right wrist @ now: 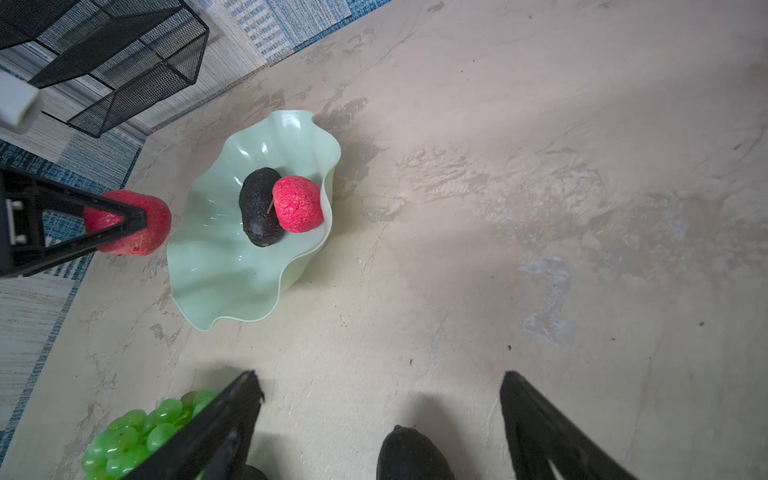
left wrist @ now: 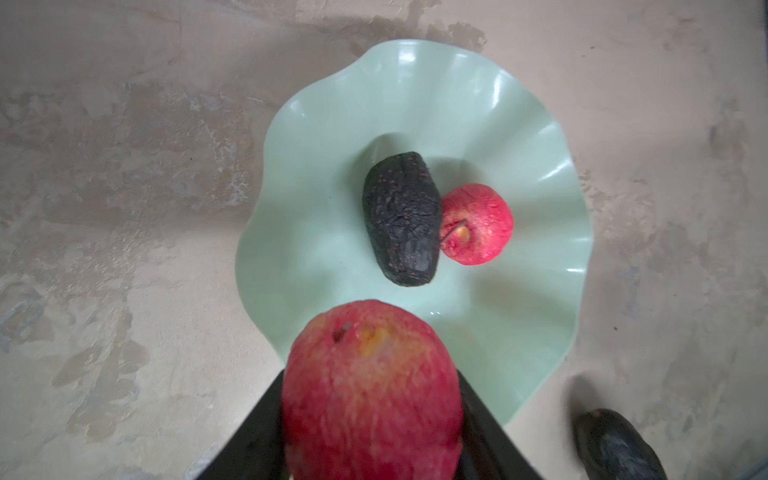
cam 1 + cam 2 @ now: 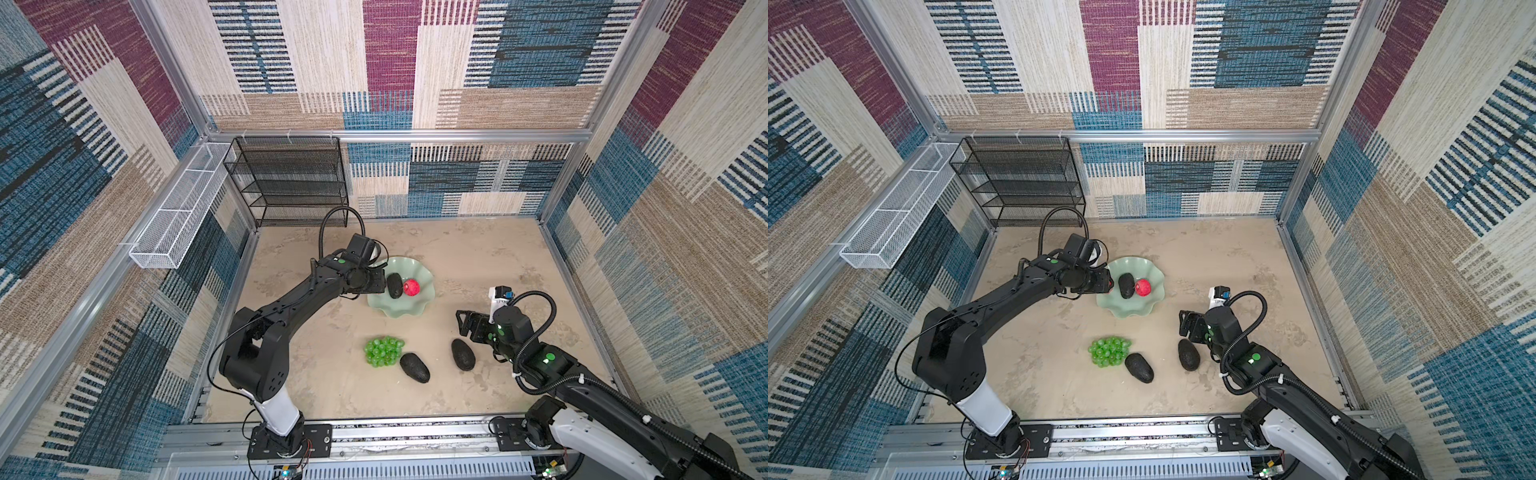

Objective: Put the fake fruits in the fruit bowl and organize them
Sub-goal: 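Lower the red apple into the bowl with the left gripper and release, then grasp the avocado nearest the right gripper while the left arm draws back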

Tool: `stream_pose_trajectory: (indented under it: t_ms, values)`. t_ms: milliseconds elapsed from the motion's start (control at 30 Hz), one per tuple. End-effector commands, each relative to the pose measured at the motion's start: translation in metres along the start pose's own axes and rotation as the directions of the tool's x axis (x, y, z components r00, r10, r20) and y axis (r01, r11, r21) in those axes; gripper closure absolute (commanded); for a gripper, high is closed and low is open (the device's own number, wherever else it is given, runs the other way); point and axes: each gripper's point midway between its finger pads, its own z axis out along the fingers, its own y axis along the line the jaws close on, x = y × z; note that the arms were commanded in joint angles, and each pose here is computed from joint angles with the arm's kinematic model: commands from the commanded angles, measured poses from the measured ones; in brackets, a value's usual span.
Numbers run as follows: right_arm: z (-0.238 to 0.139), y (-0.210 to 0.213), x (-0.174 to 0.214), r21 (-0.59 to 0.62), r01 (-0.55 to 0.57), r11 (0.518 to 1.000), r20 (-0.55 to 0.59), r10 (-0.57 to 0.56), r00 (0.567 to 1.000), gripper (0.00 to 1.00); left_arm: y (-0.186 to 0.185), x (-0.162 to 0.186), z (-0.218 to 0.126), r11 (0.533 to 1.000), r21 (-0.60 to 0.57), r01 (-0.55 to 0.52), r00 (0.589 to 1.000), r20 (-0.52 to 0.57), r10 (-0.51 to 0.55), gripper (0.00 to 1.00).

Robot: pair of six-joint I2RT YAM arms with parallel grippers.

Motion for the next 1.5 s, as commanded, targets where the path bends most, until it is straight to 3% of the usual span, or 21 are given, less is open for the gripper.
stream_pose_trajectory:
  t_ms: [0,567,867,1067,1200,1467]
  values:
    - [0.001,-0.005,0.004,0.019,-0.01,1.0,-0.006,0.01,1.0,0.08,-0.007,-0.009,0.008,1.0,0.029,0.0,1.0,0.007,0.0,0.46]
    - [0.005,-0.02,0.039,0.036,-0.024,0.999,-0.113,0.028,0.993,0.09,0.006,0.005,0.063,0.998,-0.041,0.039,0.993,-0.11,-0.044,0.39]
    - [0.007,-0.023,0.052,0.045,-0.021,0.999,-0.168,0.029,0.985,0.11,0.0,-0.004,0.055,0.998,-0.026,0.048,0.994,-0.093,-0.05,0.29]
    - [0.007,-0.027,0.071,0.08,-0.03,0.996,-0.241,0.049,0.969,0.15,-0.011,-0.028,0.022,0.999,0.003,0.043,0.999,-0.013,-0.043,0.28]
    - [0.002,-0.029,0.085,0.113,-0.029,0.993,-0.269,0.059,0.961,0.16,-0.018,-0.055,-0.028,1.0,0.014,0.019,0.991,0.13,-0.021,0.27]
    - [0.009,-0.023,0.11,0.133,-0.013,0.991,-0.308,0.054,0.95,0.18,0.004,-0.076,-0.149,0.999,-0.042,-0.028,0.885,0.464,0.044,0.23]
